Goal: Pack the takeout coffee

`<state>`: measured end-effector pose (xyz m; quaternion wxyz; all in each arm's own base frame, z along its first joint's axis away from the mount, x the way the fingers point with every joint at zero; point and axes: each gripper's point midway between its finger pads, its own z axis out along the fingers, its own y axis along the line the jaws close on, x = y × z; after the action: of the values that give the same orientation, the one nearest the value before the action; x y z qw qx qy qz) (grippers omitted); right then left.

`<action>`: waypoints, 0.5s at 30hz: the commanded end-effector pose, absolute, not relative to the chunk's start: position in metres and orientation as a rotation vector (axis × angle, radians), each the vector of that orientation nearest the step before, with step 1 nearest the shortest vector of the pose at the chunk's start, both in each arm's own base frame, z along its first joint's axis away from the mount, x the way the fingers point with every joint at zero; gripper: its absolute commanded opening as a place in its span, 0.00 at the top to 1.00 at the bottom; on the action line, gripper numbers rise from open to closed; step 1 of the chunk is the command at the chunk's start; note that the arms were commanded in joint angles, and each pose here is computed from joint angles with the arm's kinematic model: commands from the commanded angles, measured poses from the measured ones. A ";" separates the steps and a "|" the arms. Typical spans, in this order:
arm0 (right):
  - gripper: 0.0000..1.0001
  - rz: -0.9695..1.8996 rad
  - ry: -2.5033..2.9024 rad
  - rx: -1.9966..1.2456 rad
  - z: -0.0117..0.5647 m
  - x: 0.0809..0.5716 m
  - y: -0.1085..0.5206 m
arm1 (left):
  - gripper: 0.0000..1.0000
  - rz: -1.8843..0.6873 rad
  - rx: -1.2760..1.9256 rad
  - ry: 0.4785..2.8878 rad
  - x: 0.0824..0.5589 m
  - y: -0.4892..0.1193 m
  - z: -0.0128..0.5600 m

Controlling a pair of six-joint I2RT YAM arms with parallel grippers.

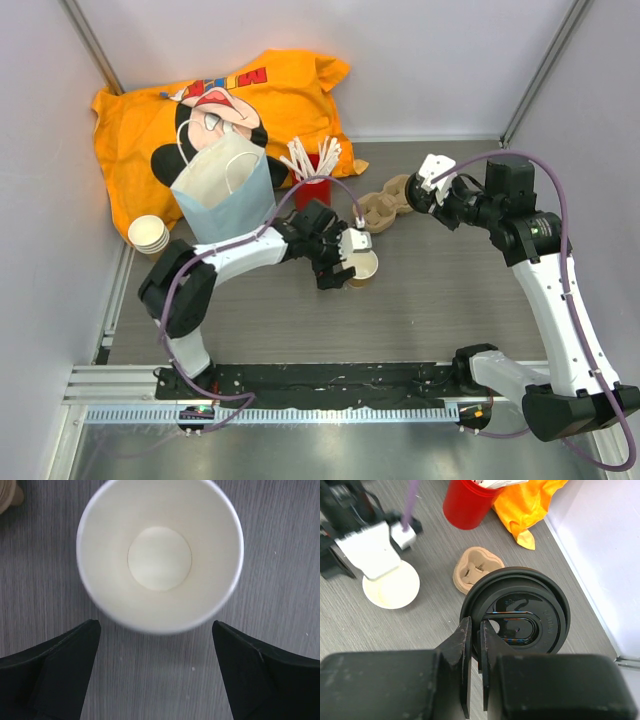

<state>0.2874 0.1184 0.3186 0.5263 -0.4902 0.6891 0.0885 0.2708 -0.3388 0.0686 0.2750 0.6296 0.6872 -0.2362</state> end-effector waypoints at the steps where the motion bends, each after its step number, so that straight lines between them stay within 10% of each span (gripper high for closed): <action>1: 0.99 0.174 1.633 -1.160 0.327 0.293 0.115 | 0.00 -0.611 1.549 1.787 0.278 -0.318 0.119; 15: 0.99 0.374 1.780 -1.425 0.255 0.268 0.155 | 0.00 -0.883 1.017 1.971 0.310 -0.278 0.186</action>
<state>0.2827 0.1345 0.2638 0.4291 -0.5292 0.7204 0.1298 0.3046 -0.2690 0.1601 0.3747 0.4452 0.7657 -0.2738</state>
